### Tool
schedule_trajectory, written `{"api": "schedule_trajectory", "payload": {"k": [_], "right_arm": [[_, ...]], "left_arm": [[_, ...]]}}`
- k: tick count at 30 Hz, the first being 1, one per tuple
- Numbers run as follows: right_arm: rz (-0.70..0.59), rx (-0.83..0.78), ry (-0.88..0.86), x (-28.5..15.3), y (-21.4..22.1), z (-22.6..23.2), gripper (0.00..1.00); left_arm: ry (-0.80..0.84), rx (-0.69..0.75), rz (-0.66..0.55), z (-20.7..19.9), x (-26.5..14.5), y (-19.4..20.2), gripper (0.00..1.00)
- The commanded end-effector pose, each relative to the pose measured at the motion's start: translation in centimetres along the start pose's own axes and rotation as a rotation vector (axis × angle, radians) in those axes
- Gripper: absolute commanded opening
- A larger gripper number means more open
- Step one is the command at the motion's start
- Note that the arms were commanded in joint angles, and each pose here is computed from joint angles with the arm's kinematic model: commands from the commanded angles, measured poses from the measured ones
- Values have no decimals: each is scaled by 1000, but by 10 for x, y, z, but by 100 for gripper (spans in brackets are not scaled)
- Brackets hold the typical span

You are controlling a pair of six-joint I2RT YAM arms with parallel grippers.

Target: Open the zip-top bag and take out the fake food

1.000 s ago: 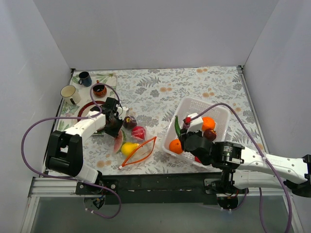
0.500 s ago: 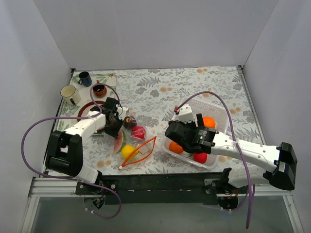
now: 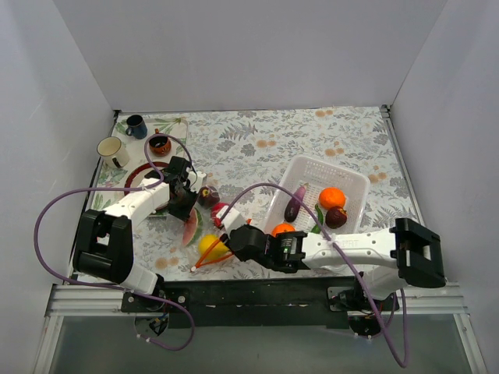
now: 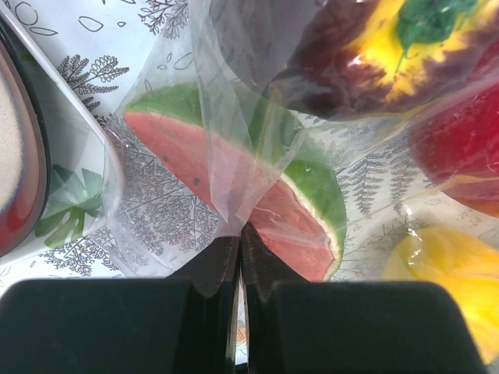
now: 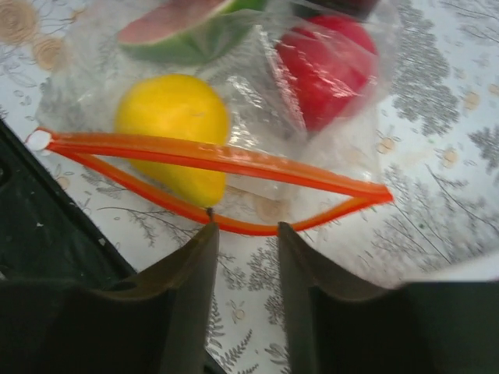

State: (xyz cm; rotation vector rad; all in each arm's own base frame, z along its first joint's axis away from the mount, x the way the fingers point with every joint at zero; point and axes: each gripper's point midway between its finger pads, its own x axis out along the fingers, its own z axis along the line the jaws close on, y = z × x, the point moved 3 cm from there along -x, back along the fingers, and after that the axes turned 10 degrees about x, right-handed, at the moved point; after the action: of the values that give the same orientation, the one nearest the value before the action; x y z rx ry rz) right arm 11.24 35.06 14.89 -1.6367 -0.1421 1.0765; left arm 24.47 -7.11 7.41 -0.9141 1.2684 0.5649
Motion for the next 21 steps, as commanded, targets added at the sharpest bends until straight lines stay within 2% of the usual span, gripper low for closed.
{"api": "schedule_trajectory", "payload": {"k": [1,4,7,12,21], "right_arm": [[-90,-23,-273,14,-20,52,63],[-64,-54,-309,25,-14,63,87],[-21,-75,-330,38,-2,70,98],[20,-86,-283,62,5,65,98],[-3,-40,-211,96,-5,49,99]], "left_arm": [[-11,-5,-37,1,-7,-6,0],[-5,-8,-39,0,-7,-6,0],[-7,-8,-40,0,-7,-6,0],[-5,-7,-44,0,-8,-7,0],[0,-3,-42,-1,-10,-3,0]]}}
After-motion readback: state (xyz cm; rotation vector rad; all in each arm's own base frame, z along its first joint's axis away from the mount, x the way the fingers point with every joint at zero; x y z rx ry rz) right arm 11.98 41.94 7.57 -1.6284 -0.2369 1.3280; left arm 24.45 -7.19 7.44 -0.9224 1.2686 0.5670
